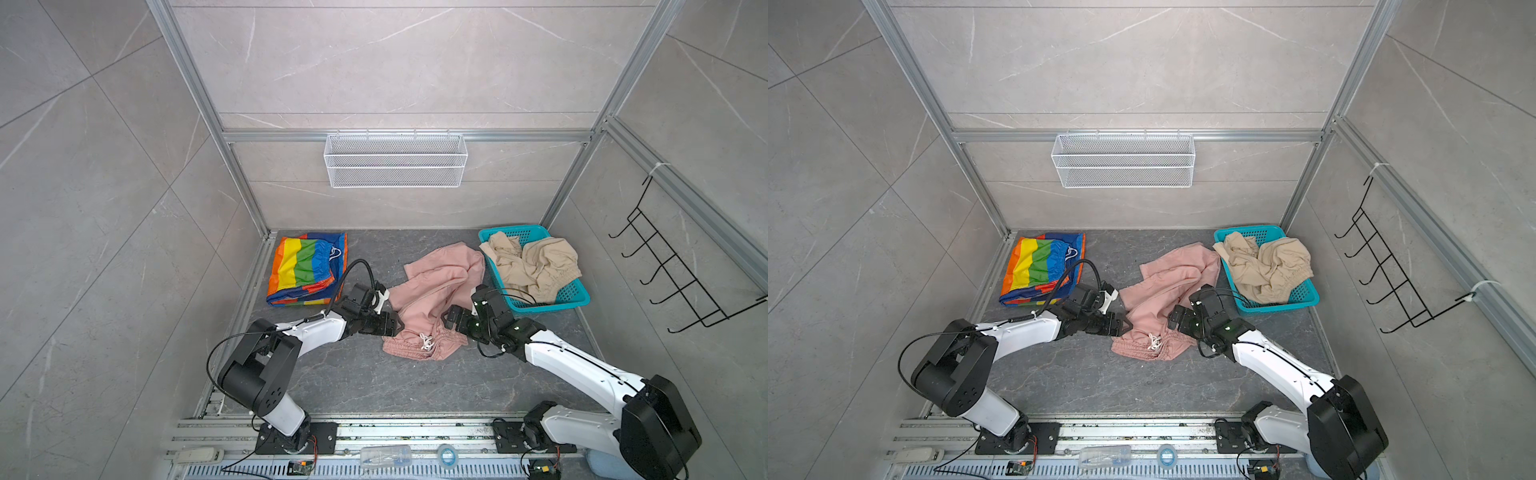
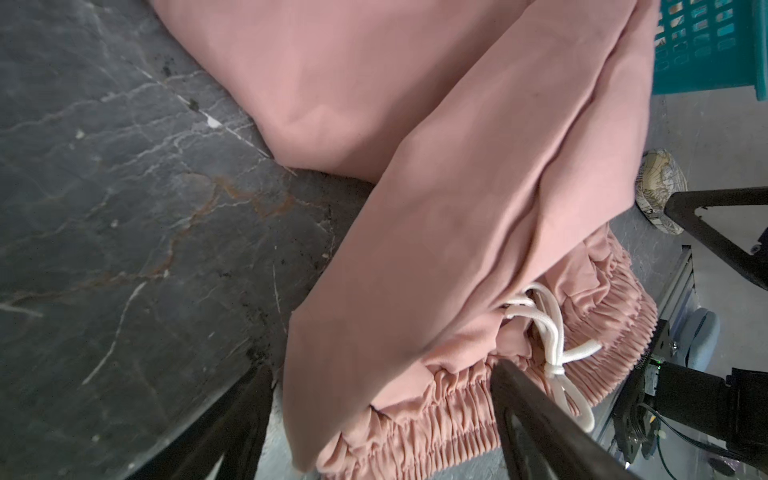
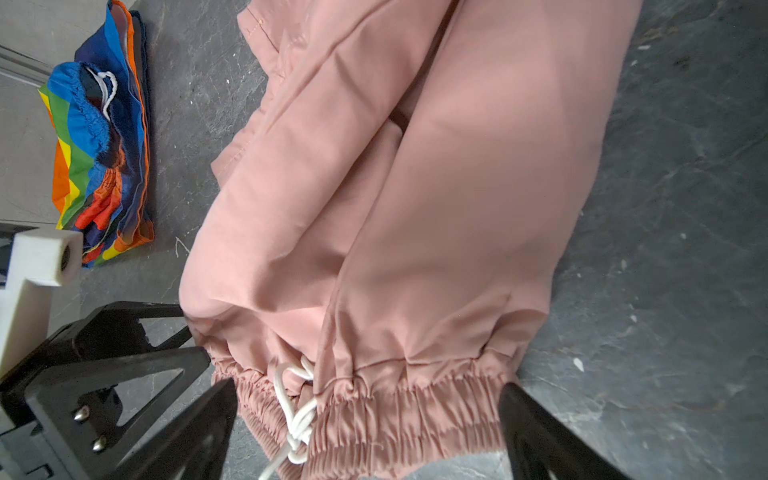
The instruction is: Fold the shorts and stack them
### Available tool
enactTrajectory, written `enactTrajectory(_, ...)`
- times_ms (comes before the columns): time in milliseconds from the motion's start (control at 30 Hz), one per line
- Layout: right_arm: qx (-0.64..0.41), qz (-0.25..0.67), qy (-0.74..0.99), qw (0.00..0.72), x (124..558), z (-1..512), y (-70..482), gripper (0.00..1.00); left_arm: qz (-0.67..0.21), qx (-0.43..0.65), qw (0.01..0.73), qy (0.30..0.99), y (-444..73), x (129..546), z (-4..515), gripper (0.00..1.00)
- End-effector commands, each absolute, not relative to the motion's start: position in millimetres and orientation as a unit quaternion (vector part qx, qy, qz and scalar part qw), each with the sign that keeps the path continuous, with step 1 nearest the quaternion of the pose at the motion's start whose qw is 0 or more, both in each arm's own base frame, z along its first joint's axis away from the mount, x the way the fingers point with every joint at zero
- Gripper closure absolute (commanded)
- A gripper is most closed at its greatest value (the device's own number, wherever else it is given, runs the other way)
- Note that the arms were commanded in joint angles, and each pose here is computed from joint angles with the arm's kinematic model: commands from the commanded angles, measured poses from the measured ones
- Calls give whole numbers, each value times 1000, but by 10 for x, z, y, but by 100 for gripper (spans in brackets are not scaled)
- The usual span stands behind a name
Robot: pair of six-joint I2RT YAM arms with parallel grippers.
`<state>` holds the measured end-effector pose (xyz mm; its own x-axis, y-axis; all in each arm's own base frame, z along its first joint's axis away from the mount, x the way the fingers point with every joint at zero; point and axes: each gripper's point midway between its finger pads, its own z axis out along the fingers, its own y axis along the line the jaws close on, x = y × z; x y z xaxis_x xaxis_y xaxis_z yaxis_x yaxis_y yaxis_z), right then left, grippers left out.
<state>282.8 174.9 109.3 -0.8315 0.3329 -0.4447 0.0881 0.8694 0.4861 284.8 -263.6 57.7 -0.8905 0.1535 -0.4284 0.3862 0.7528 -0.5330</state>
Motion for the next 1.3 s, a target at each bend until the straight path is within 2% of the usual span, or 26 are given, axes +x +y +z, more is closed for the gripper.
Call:
enactTrajectory(0, 103, 223, 930, 273, 2840, 1149, 1745, 1, -337, 174, 202, 903, -2765, 2942, 639, 23)
enactTrajectory(67, 104, 215, 931, 276, 2853, 1143, 1713, 1, -337, 184, 189, 904, -2803, 2890, 556, 30)
enactTrajectory(167, 109, 206, 932, 279, 2922, 1154, 1640, 1, -330, 206, 163, 907, -2873, 2778, 436, 45)
enactTrajectory(267, 121, 207, 931, 275, 3063, 1176, 1551, 1, -311, 231, 140, 911, -2904, 2675, 355, 70)
enactTrajectory(300, 124, 208, 931, 273, 3126, 1192, 1531, 0, -307, 237, 136, 912, -2907, 2660, 360, 76)
enactTrajectory(433, 131, 205, 929, 278, 3407, 1263, 1484, 1, -277, 250, 149, 916, -2861, 2702, 470, 86)
enactTrajectory(567, 144, 209, 926, 281, 3750, 1275, 1490, 1, -248, 257, 162, 920, -2802, 2764, 571, 100)
enactTrajectory(900, 202, 250, 917, 238, 4352, 902, 1494, 2, -202, 263, 172, 928, -2655, 2809, 642, 100)
enactTrajectory(967, 209, 261, 912, 237, 4448, 863, 1523, 10, -196, 263, 178, 928, -2633, 2812, 680, 100)
enactTrajectory(1033, 211, 269, 908, 240, 4543, 865, 1552, 23, -188, 263, 186, 928, -2596, 2827, 727, 100)
enactTrajectory(1133, 211, 273, 906, 244, 4675, 873, 1594, 43, -172, 263, 202, 928, -2535, 2852, 824, 100)
enactTrajectory(1267, 209, 270, 906, 249, 4799, 914, 1609, 76, -141, 251, 226, 931, -2414, 2926, 967, 100)
